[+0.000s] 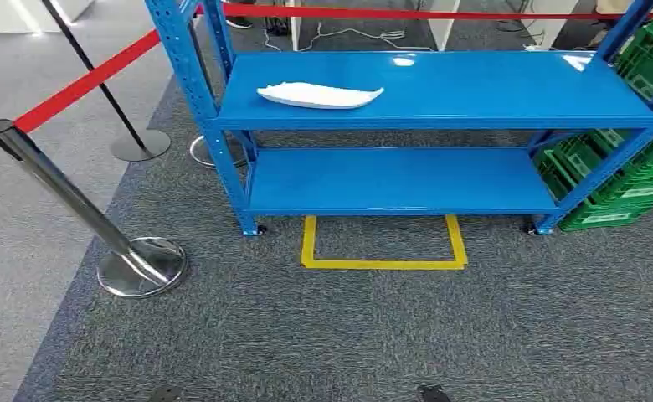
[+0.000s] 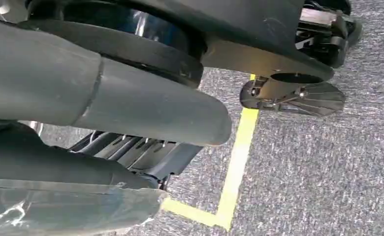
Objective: Take the parts from the cabinet and place them on the table.
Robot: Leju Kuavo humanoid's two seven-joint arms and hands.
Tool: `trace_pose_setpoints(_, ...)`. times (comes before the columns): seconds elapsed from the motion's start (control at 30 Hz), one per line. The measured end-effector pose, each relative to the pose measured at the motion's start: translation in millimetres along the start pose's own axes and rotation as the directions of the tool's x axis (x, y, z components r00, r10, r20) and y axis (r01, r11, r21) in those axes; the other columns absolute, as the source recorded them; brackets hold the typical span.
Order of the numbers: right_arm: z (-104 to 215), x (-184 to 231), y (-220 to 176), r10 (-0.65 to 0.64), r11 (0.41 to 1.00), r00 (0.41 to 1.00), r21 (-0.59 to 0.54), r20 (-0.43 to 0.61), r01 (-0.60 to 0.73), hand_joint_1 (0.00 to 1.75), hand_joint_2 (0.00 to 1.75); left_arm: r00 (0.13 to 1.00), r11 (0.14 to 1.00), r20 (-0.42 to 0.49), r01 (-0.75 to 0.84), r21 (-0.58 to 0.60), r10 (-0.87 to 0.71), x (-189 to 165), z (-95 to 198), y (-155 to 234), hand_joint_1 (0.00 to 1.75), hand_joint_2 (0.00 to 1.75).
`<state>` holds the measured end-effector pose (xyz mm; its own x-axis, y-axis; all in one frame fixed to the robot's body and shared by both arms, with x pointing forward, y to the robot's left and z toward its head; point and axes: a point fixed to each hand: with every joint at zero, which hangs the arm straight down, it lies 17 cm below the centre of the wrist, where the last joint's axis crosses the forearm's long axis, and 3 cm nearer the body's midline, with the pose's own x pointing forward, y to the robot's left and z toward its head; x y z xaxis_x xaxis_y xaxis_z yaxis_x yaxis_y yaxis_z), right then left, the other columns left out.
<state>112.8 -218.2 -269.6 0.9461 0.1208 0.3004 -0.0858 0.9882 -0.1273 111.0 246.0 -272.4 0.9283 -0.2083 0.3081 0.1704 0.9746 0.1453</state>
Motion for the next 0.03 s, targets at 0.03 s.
trace_pose_setpoints(0.03,0.0,0.0,0.0,0.000,1.000,1.000,0.000,0.000,0.000,1.75,0.00,1.000,1.000,0.000,0.000,0.000,0.000,0.0,0.0,0.0,1.75,1.75)
